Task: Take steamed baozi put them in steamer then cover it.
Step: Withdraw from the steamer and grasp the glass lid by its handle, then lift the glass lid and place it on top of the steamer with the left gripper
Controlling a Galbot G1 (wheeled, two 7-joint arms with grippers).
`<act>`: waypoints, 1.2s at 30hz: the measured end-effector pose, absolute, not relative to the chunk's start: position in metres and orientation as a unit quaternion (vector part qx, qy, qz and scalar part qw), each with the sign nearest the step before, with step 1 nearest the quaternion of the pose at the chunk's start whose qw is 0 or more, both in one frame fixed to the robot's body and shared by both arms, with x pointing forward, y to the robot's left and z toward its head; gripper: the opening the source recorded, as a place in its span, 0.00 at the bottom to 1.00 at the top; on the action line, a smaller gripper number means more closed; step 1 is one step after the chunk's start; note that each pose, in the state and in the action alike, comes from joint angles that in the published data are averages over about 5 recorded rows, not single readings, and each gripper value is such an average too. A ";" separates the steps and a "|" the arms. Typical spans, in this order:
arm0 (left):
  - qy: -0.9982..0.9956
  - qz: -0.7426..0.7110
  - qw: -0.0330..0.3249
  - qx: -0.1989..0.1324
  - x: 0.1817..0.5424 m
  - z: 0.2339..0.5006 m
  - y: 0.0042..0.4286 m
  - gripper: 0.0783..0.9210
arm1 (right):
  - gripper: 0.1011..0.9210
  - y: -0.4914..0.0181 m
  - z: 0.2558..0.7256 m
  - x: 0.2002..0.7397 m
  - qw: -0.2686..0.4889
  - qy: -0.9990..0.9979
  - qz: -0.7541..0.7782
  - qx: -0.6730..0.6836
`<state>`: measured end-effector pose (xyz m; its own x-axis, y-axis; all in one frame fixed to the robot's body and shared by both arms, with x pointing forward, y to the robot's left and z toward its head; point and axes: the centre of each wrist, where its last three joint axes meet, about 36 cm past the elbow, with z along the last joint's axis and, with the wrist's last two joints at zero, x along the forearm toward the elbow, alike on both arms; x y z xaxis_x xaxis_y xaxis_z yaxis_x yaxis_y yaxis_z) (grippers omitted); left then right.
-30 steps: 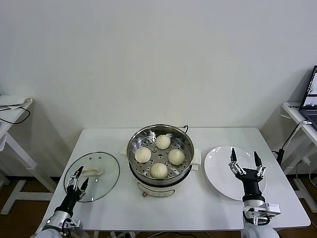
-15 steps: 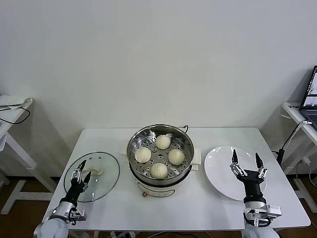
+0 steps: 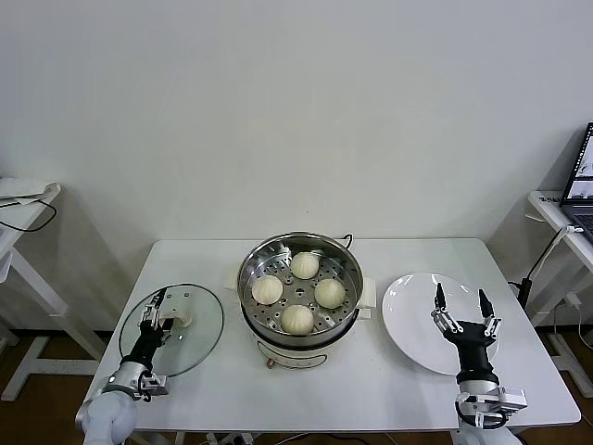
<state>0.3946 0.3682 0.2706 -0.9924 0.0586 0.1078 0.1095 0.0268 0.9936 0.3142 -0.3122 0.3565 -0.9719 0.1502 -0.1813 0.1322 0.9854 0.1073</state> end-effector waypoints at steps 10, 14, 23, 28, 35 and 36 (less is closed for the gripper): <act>-0.717 -0.693 0.027 -0.063 0.400 0.261 0.369 0.56 | 0.88 -0.313 0.354 0.312 0.096 0.992 0.042 0.070; -0.719 -0.691 0.028 -0.067 0.401 0.257 0.368 0.40 | 0.88 -0.314 0.352 0.311 0.097 0.992 0.040 0.071; -0.720 -0.691 0.024 -0.062 0.403 0.257 0.369 0.14 | 0.88 -0.315 0.350 0.313 0.102 0.992 0.039 0.070; -0.718 -0.694 0.018 -0.049 0.402 0.266 0.373 0.13 | 0.88 -0.315 0.351 0.315 0.106 0.991 0.040 0.068; -0.710 -0.704 0.002 -0.016 0.395 0.299 0.380 0.13 | 0.88 -0.317 0.351 0.317 0.108 0.991 0.040 0.068; -0.709 -0.705 0.000 -0.009 0.393 0.306 0.381 0.13 | 0.88 -0.317 0.351 0.318 0.108 0.991 0.040 0.068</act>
